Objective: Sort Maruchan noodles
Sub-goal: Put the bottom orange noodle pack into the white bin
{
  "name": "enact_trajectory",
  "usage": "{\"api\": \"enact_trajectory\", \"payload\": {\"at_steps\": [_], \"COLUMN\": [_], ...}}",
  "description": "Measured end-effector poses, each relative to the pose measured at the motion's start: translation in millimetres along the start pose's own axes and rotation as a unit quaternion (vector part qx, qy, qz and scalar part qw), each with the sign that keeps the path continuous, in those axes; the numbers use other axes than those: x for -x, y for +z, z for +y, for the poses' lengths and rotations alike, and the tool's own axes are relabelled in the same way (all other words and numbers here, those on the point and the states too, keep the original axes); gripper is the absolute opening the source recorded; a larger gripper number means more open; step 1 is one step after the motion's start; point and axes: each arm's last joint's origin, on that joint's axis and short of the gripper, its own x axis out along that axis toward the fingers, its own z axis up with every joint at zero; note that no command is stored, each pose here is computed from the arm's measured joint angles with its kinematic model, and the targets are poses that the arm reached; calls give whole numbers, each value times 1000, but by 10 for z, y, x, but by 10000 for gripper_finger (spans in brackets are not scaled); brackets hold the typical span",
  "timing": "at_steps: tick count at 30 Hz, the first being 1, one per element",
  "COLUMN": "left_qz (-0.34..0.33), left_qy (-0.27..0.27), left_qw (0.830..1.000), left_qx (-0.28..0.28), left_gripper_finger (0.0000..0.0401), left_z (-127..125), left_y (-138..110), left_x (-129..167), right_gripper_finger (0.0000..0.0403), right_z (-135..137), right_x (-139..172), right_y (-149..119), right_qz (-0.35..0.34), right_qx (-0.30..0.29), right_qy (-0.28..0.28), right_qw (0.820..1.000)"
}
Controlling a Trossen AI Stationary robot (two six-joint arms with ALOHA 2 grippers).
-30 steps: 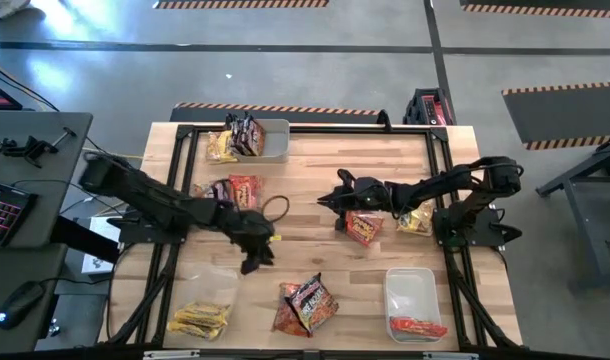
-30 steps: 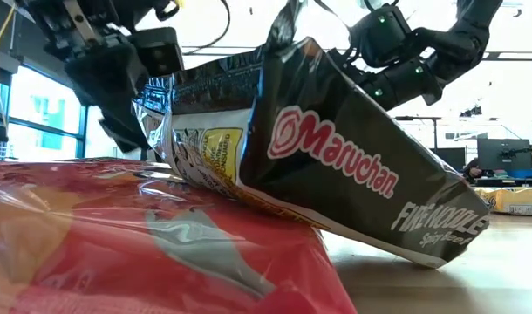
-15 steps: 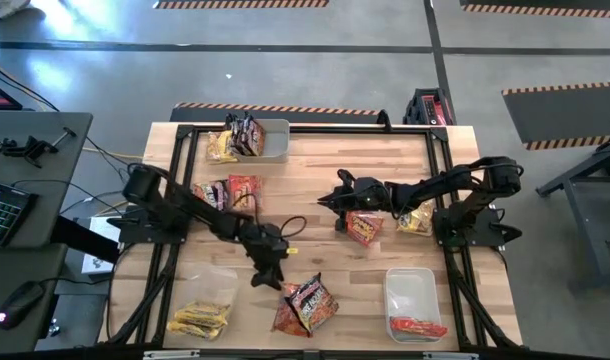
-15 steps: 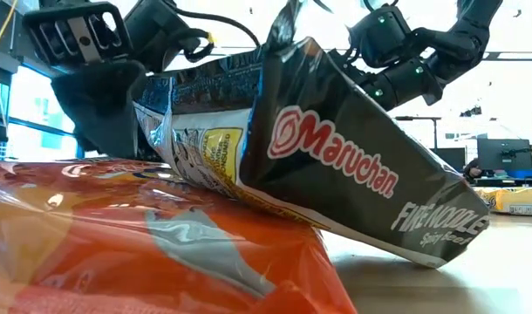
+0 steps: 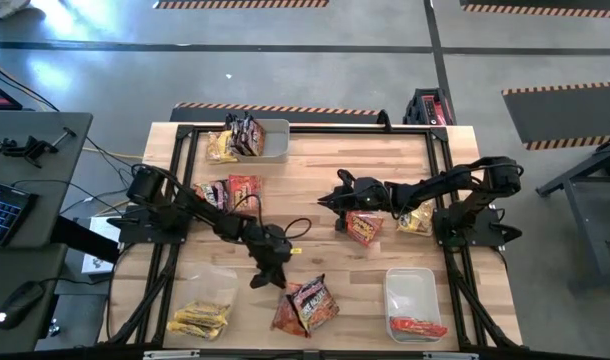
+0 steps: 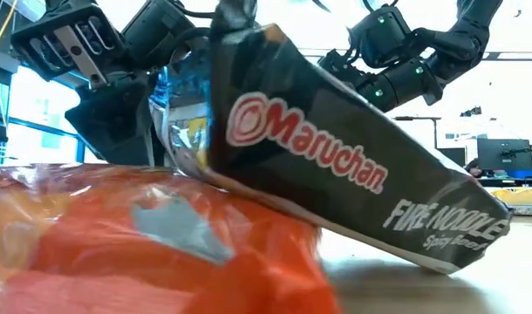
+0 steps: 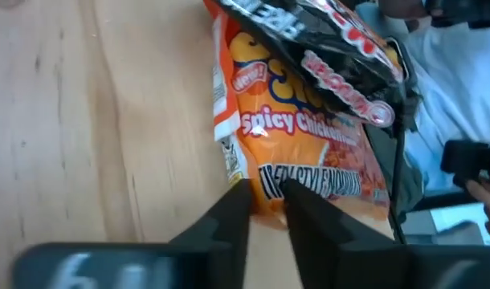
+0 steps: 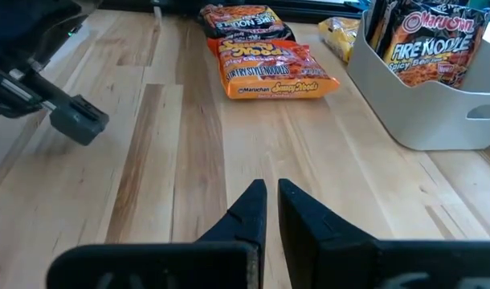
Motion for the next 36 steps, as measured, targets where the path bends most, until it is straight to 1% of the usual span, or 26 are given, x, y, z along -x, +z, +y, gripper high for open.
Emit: {"api": "enact_trajectory", "payload": {"at_steps": [3, 4, 6, 8, 11, 14, 17, 19, 23, 26, 28, 31, 34, 36], "left_qz": [6, 8, 9, 6, 1, -4, -22, -36, -85, -124, -145, -177, -210, -226], "left_qy": [-14, -18, -19, -16, -11, 0, 7, 16, 30, 51, 56, 58, 56, 50], "left_qw": [1000, 1000, 1000, 1000, 1000, 999, 998, 997, 991, 984, 979, 972, 963, 958], "left_qx": [-8, -8, -7, -13, -26, -35, -50, -59, -95, -116, -129, -143, -162, -171], "left_gripper_finger": [17, 9, 7, 7, 2, 1, 1, 1, 1, 0, 0, 0, 0, 0], "left_z": [7, 12, 19, 17, 7, -2, -44, -85, -185, -246, -286, -334, -390, -432], "left_y": [1, 3, 12, 34, 87, 143, 224, 274, 393, 467, 503, 556, 608, 631], "left_x": [10, 16, 40, 82, 193, 340, 522, 656, 911, 1088, 1195, 1326, 1432, 1487], "right_gripper_finger": [16, 16, 16, 16, 16, 16, 16, 16, 21, 43, 69, 119, 172, 205], "right_z": [0, 0, 0, 0, -4, -5, 3, 21, 133, 223, 279, 362, 431, 449], "right_x": [0, 0, 0, 0, 0, -1, -1, 0, 9, 18, 26, 40, 57, 65], "right_y": [0, 0, 0, 1, 20, 27, 22, 22, 25, 12, 15, 18, 21, 31], "right_qz": [0, 0, 0, -1, -10, -13, -10, -10, -8, 1, 0, 2, 6, 5], "right_qx": [0, 0, 0, -18, -75, -112, -112, -99, -44, -1, 22, 64, 112, 133], "right_qy": [0, 0, 0, 0, -1, 5, 19, 21, 36, 43, 36, 21, -20, -45], "right_qw": [1000, 1000, 1000, 1000, 997, 994, 993, 995, 998, 999, 999, 998, 993, 990]}}
